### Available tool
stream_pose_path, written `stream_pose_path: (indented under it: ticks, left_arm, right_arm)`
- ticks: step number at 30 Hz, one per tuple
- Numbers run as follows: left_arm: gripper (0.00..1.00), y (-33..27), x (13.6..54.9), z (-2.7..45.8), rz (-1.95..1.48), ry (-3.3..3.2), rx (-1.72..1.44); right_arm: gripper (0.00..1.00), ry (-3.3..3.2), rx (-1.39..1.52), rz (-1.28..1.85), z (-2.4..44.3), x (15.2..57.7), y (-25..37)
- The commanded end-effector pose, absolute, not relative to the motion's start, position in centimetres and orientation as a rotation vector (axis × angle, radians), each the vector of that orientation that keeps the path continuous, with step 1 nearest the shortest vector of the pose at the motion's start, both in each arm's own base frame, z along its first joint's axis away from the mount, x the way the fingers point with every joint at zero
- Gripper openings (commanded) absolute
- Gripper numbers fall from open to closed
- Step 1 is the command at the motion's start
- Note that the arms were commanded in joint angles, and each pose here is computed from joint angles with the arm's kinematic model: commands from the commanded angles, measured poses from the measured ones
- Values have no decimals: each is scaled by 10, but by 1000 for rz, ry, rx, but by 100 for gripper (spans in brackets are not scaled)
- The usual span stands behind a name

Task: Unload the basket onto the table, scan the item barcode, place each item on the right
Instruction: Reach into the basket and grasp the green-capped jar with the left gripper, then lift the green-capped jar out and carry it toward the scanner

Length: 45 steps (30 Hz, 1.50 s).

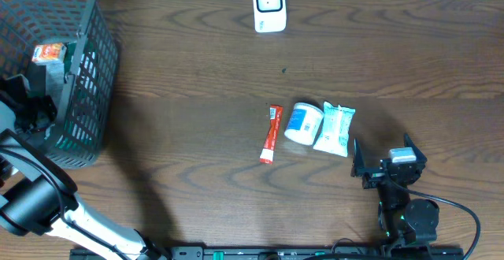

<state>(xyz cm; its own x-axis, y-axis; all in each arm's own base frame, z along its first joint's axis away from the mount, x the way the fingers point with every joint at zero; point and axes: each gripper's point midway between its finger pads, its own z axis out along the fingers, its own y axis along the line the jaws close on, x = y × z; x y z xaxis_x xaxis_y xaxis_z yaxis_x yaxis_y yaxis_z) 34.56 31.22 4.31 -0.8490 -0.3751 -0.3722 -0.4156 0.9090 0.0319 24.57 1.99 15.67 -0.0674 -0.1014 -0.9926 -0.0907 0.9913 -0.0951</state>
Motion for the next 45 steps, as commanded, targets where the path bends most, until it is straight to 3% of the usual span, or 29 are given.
stream_pose_path:
  ticks: [1, 12, 19, 27, 34, 45]
  left_arm:
    - [84, 321, 359, 63, 182, 2620, -617]
    - [84, 328, 366, 77, 214, 2559, -626]
    - [67, 325, 362, 74, 199, 2580, -633]
    - [61, 324, 362, 82, 196, 2556, -671]
    - [59, 334, 372, 148, 284, 2375, -669]
    - [59, 314, 366, 302, 323, 1953, -730]
  right_arm:
    - [99, 1640, -155, -11, 156, 245, 21]
    - [99, 1640, -155, -12, 156, 245, 21]
    - [99, 1639, -155, -11, 156, 245, 21]
    - [99, 1640, -155, -11, 156, 245, 21]
    - [99, 1639, -155, -12, 156, 245, 21]
    - [99, 1640, -155, -11, 156, 245, 21]
